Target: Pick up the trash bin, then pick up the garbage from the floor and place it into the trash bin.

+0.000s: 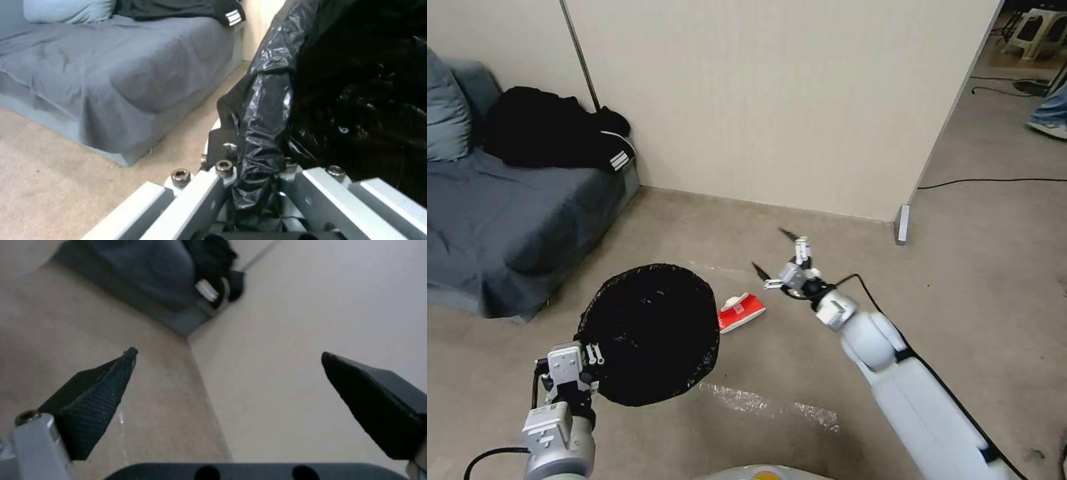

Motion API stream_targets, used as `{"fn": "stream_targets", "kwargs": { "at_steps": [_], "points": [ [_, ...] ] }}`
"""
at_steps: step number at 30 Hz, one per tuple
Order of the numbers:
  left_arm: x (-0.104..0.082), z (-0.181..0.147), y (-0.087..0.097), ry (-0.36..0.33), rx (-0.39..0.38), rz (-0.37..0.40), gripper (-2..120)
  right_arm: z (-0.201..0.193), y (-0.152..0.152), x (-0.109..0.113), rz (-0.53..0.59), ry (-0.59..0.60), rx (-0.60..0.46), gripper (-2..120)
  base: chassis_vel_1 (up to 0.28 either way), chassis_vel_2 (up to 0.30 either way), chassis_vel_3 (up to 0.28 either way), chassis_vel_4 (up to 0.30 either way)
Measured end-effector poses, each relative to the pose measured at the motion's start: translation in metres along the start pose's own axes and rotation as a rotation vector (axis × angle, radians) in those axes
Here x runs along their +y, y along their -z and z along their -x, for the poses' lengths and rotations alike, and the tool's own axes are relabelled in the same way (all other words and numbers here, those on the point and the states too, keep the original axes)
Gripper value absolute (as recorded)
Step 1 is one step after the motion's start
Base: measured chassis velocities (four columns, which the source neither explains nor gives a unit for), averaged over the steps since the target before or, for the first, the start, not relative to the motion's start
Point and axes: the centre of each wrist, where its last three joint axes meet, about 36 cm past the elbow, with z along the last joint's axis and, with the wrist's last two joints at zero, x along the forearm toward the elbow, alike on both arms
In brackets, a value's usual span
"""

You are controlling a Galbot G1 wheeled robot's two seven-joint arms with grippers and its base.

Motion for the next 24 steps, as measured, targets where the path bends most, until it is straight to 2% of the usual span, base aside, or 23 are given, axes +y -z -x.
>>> {"fn": "stream_targets", "kwargs": {
  "at_steps": [6,9,13,24],
  "points": [
    [-0.001,-0.001,-0.001,0.002,0.002,0.003,1,0.031,-0.015,0.015,-0.096,0.123,-0.011,100,0.0,0.0,0.0,0.0],
    [-0.004,-0.002,-0.001,0.004,0.003,-0.001,1,0.041,-0.036,0.033,-0.163,0.214,0.011,100,0.0,0.0,0.0,0.0],
    [-0.007,-0.003,-0.001,0.003,0.004,-0.002,1,0.039,-0.053,0.047,-0.167,0.266,0.049,100,0.0,0.0,0.0,0.0],
    [-0.007,-0.005,-0.001,0.006,0.003,0.0,1,0.032,-0.084,0.046,-0.157,0.314,0.111,100,0.0,0.0,0.0,0.0]
  ]
}}
